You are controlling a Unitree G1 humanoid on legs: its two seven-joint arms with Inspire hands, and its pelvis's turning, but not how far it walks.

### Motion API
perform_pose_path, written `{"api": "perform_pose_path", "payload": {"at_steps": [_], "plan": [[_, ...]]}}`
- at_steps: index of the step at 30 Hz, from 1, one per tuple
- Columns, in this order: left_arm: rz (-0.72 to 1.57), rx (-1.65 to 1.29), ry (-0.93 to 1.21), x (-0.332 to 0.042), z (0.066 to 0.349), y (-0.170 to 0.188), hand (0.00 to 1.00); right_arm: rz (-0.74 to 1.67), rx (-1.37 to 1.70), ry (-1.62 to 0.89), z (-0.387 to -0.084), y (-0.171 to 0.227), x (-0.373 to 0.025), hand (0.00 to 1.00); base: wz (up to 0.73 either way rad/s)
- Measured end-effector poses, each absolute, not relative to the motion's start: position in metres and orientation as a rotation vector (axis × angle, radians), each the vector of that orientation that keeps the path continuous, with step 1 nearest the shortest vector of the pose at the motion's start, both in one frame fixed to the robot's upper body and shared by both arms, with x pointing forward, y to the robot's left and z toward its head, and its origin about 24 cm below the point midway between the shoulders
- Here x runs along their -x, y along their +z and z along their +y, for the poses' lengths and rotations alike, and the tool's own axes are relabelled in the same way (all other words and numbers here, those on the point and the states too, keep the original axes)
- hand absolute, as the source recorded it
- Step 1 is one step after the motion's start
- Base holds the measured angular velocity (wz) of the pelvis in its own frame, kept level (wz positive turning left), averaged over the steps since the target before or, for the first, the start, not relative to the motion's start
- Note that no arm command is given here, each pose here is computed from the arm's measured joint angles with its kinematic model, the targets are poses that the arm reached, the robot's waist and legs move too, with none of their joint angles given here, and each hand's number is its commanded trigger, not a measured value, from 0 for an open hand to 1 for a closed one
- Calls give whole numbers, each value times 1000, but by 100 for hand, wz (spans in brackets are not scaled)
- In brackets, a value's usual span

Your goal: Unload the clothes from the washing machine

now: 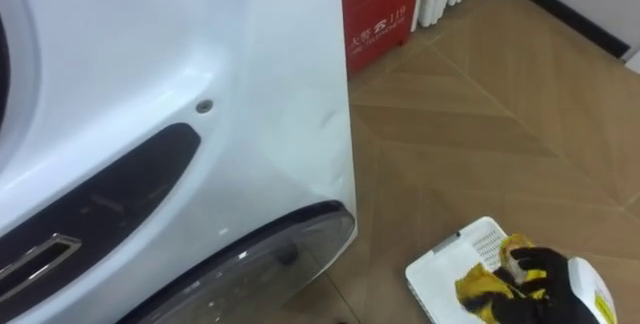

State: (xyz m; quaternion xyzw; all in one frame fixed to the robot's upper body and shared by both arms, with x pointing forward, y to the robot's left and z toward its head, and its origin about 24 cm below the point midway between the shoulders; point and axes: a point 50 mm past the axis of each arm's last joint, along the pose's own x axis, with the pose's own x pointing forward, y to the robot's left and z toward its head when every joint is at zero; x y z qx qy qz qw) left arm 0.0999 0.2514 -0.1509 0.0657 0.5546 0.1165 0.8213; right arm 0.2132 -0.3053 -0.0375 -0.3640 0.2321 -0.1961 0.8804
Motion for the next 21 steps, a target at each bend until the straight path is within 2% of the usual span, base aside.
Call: {"api": "perform_pose_path", "payload": {"at_steps": [21], "plan": [[1172, -140, 248, -99, 252, -151, 0, 430, 780, -419, -303, -30, -216, 0, 4]]}}
